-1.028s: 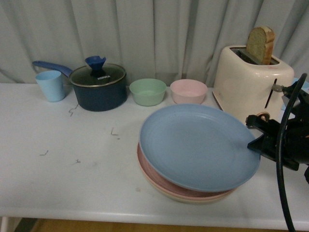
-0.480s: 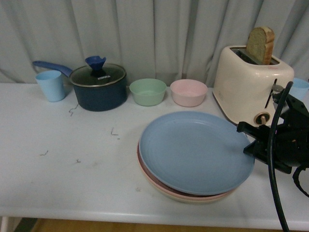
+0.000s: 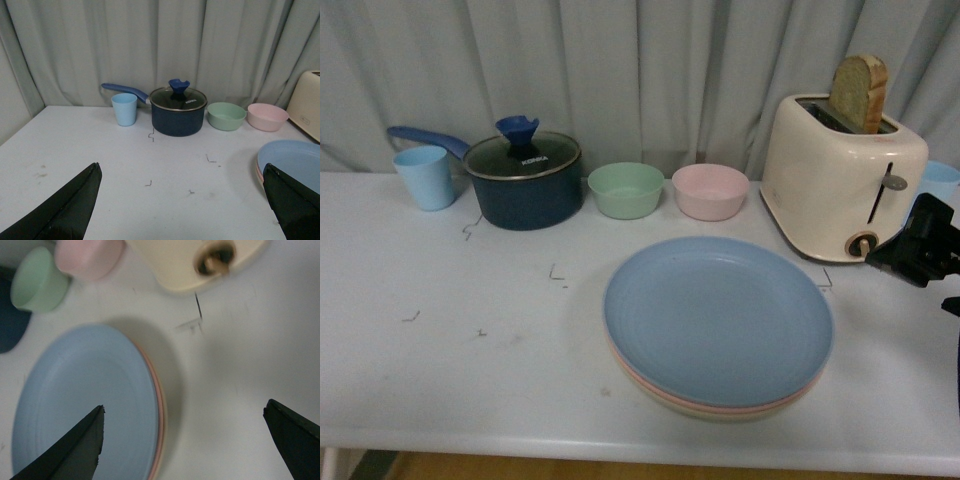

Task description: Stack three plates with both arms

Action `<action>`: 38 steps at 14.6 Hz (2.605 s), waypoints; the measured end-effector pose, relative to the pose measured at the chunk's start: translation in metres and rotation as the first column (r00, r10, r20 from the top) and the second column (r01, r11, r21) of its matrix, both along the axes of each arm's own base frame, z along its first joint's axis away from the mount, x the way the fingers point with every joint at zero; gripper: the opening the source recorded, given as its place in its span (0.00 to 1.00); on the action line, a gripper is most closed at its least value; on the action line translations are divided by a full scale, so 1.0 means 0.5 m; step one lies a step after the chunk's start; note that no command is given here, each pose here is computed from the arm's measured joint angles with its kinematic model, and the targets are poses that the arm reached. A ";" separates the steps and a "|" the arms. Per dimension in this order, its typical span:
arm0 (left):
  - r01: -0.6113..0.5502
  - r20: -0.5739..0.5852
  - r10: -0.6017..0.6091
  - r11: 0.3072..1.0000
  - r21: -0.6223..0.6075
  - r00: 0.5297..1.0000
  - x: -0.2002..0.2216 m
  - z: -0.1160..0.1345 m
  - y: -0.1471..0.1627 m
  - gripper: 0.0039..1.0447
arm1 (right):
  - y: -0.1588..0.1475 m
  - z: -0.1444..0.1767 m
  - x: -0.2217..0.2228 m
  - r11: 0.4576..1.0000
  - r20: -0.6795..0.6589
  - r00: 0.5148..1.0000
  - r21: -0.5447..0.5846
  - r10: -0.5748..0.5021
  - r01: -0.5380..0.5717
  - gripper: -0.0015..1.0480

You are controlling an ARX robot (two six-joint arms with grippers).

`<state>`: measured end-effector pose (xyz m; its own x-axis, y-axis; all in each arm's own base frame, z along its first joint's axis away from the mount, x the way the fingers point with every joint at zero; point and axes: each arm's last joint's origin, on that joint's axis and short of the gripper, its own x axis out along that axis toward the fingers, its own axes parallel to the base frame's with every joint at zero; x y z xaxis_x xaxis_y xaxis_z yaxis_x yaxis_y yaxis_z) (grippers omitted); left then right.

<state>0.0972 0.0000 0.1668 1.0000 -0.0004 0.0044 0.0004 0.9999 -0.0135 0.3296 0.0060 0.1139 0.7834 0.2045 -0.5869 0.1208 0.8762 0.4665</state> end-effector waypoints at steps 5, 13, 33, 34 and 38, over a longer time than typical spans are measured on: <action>0.000 0.000 0.000 1.000 0.000 1.000 0.000 0.000 0.000 0.94 | -0.013 0.008 -0.125 0.902 0.515 0.854 -0.401 0.079 0.159 0.45; 0.000 -0.001 0.000 1.000 0.000 1.000 0.000 0.000 0.000 0.94 | -0.012 0.072 -0.299 0.879 0.586 0.802 -0.437 0.116 0.192 0.02; 0.000 0.000 0.000 1.000 0.000 1.000 0.000 0.000 0.000 0.94 | -0.012 0.113 -0.432 0.879 0.621 0.775 -0.428 0.116 0.211 0.02; 0.000 0.000 0.000 1.000 0.000 1.000 0.000 0.000 0.000 0.94 | -0.012 0.113 -0.435 0.879 0.620 0.776 -0.428 0.116 0.210 0.02; 0.000 0.000 0.000 1.000 0.000 1.000 0.000 0.000 0.000 0.94 | -0.012 0.111 -0.444 0.879 0.618 0.778 -0.429 0.116 0.209 0.02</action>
<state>0.0972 0.0000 0.1668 1.0000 -0.0004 0.0044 0.0004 0.9999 -0.0135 0.1076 0.0000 0.1695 1.0000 -0.0008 0.0093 0.0007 1.0000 0.0067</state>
